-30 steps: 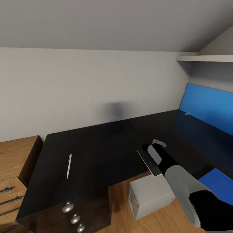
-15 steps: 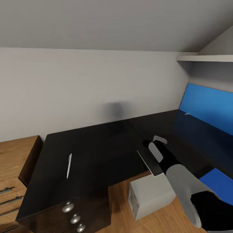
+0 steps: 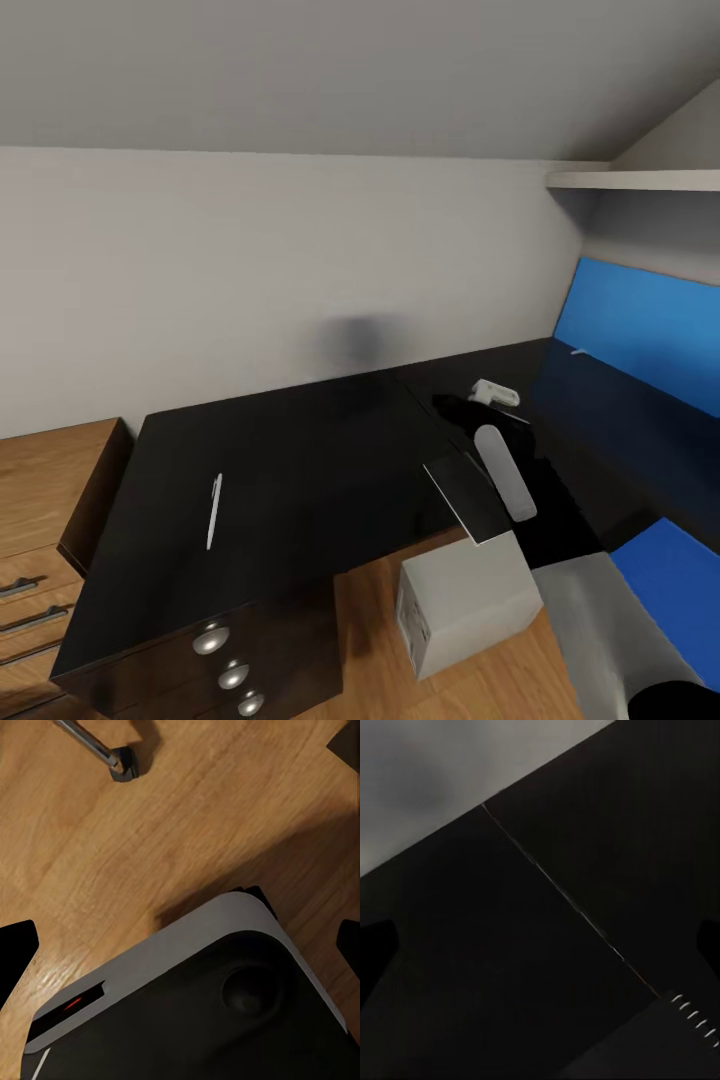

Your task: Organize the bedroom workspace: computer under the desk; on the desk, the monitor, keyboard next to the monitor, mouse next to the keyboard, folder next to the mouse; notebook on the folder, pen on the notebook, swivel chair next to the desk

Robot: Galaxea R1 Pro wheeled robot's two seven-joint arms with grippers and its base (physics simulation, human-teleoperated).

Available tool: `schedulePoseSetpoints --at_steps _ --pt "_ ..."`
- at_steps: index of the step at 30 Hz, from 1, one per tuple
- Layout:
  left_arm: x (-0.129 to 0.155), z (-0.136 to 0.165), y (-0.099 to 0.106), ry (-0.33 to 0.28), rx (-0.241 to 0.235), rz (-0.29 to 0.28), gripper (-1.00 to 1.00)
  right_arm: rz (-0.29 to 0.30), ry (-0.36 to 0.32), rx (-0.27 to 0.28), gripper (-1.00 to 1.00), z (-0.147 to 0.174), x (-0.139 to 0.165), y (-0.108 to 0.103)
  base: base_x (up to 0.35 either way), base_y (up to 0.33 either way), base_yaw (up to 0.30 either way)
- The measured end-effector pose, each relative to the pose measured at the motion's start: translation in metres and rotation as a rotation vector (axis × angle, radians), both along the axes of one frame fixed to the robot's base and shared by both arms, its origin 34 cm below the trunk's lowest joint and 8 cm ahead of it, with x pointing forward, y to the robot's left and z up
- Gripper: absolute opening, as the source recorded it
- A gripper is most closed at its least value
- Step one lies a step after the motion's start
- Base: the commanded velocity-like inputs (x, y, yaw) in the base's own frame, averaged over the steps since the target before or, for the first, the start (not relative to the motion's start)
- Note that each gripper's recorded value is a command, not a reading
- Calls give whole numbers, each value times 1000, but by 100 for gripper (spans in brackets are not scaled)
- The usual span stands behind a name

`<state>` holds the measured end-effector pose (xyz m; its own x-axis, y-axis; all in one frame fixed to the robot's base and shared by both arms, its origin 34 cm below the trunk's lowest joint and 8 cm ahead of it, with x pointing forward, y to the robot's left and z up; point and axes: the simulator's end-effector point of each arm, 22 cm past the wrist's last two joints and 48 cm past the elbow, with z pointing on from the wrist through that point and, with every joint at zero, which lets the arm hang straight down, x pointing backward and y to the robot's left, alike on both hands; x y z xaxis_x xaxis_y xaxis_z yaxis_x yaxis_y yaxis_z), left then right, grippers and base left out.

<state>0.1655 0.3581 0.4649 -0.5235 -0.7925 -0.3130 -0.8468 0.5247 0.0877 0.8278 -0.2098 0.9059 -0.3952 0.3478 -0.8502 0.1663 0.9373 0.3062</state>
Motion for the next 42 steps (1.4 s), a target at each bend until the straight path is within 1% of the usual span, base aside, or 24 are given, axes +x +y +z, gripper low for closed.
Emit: schedulePoseSetpoints --at_steps 2,6,8,31,34,38,39,40,42 --pt "0 0 0 0 1 0 100 3 -1 14 100 -3 -2 6 0 0 0" --pt "0 0 0 0 1 0 100 13 22 30 100 -16 -9 17 0 0 0" --pt "0 0 0 0 1 0 100 13 32 30 100 -23 -12 17 0 0 0" --pt "0 0 0 0 1 0 100 13 32 29 100 -23 -12 17 -1 0 0" --pt "0 0 -2 -5 -4 -4 100 7 27 10 100 -15 -7 6 -115 0 0" --pt "0 1 -5 -10 -9 -9 100 3 12 -1 100 -4 -1 0 -169 0 0" --pt "0 2 -4 -15 -12 -12 100 7 13 -3 100 -4 -3 4 0 0 0" --pt "7 3 -2 -31 -11 -12 100 13 13 0 100 -5 -5 9 0 0 0" --pt "15 5 2 -52 -12 -14 100 16 12 0 100 -7 -8 10 0 0 0"
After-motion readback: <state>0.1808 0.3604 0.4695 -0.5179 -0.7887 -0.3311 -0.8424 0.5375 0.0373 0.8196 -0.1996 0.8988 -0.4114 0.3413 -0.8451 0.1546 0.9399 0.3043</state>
